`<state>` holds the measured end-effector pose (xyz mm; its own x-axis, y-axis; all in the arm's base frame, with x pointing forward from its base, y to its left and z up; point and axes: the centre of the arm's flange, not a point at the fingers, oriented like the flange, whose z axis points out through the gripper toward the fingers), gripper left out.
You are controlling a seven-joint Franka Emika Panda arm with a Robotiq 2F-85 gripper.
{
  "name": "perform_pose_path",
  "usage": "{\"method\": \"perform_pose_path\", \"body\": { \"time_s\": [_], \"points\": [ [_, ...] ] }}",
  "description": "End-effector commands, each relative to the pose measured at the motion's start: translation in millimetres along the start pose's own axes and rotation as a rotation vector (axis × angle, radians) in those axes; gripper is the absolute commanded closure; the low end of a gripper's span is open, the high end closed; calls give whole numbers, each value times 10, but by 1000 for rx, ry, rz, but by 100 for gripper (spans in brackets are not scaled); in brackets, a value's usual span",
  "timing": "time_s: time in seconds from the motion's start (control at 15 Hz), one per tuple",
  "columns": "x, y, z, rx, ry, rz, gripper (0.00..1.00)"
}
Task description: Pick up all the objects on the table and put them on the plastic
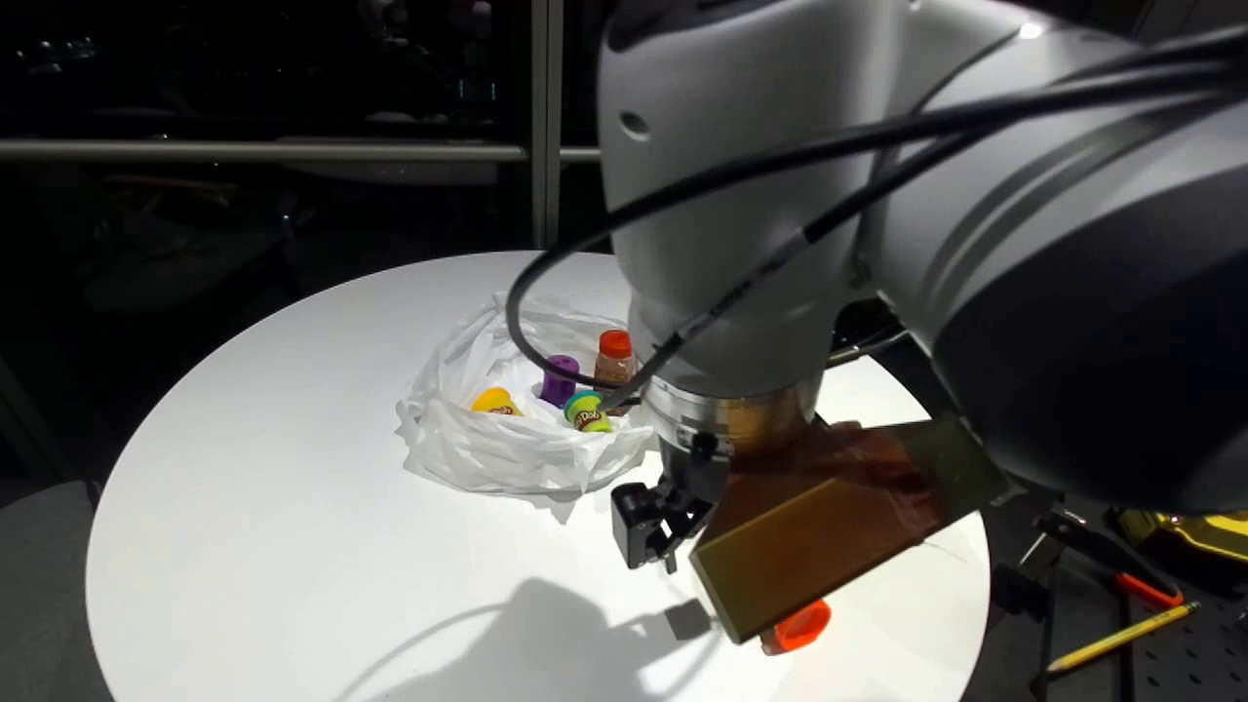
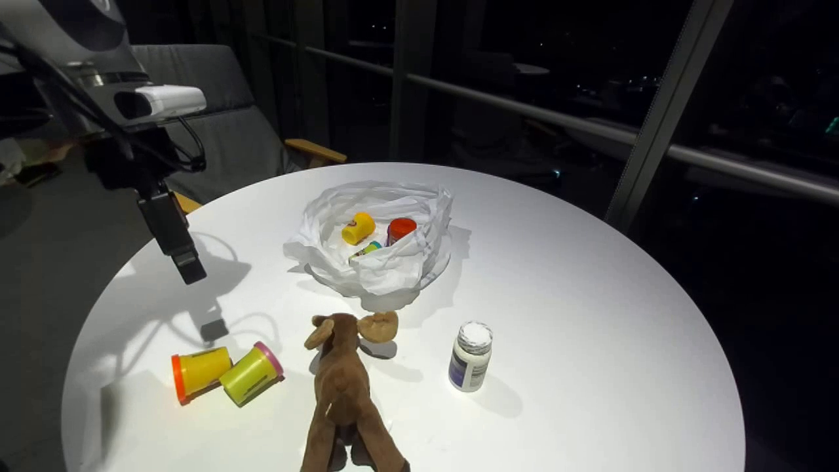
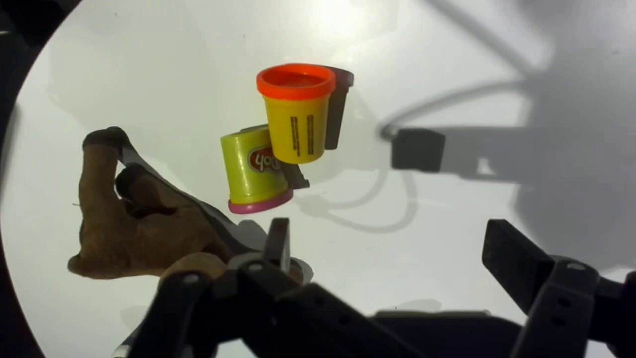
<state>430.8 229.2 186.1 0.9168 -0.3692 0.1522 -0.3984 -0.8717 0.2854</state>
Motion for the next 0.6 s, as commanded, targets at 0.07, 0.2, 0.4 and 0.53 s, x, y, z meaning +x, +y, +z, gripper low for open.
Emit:
{"method": "perform_pose_path", "body": {
  "time_s": [0.07,0.2,0.4,0.53],
  "points": [
    [-46,337,511,96,-56,-39,0],
    [-53,397,714,114,-82,-55,0],
    [-62,368,913,154,-124,-110,0],
    [-93,335,983,174,-143,-146,0]
  ]
}}
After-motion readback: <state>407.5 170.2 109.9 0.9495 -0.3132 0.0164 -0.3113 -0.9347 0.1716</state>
